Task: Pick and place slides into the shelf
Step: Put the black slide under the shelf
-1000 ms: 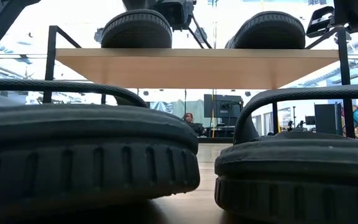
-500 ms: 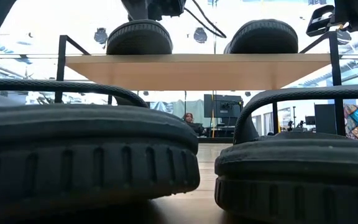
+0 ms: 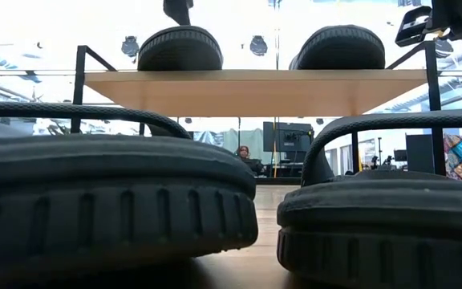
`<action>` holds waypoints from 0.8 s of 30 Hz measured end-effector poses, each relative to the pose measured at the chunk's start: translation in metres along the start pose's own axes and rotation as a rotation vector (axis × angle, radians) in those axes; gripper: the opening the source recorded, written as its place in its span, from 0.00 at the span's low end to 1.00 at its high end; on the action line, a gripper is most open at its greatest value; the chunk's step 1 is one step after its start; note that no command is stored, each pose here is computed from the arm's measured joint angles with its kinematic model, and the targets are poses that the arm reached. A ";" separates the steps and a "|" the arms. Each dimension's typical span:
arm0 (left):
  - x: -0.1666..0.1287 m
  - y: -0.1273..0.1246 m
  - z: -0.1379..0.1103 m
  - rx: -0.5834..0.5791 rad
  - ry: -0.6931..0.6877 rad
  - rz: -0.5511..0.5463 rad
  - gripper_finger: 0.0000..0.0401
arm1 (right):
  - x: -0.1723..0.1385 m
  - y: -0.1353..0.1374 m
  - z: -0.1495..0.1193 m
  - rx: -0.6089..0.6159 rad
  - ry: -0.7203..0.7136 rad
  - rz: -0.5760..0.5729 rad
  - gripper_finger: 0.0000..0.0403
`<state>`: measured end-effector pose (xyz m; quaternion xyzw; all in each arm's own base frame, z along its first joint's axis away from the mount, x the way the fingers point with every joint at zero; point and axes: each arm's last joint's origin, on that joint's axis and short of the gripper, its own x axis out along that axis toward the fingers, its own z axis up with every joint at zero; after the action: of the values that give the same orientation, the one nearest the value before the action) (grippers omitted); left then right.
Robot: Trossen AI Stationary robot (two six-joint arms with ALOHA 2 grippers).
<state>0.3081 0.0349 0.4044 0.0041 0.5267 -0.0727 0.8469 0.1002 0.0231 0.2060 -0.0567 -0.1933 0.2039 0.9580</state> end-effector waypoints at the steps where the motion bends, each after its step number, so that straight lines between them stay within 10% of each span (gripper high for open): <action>1: -0.010 -0.006 -0.002 0.006 -0.028 0.049 0.85 | 0.000 0.000 0.000 0.000 -0.001 0.000 0.00; 13: -0.086 -0.103 -0.058 0.134 -0.300 0.350 0.05 | 0.000 0.000 -0.002 0.000 0.021 0.002 0.00; 19: -0.076 -0.110 -0.103 0.052 -0.496 0.503 0.04 | 0.000 0.000 -0.002 -0.004 0.023 0.002 0.00; 24: -0.027 -0.108 -0.127 0.104 -0.710 0.343 0.01 | 0.000 0.000 -0.003 -0.025 0.029 0.003 0.00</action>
<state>0.1698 -0.0578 0.3792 0.1093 0.1887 0.0462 0.9748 0.1013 0.0232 0.2033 -0.0717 -0.1818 0.2021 0.9597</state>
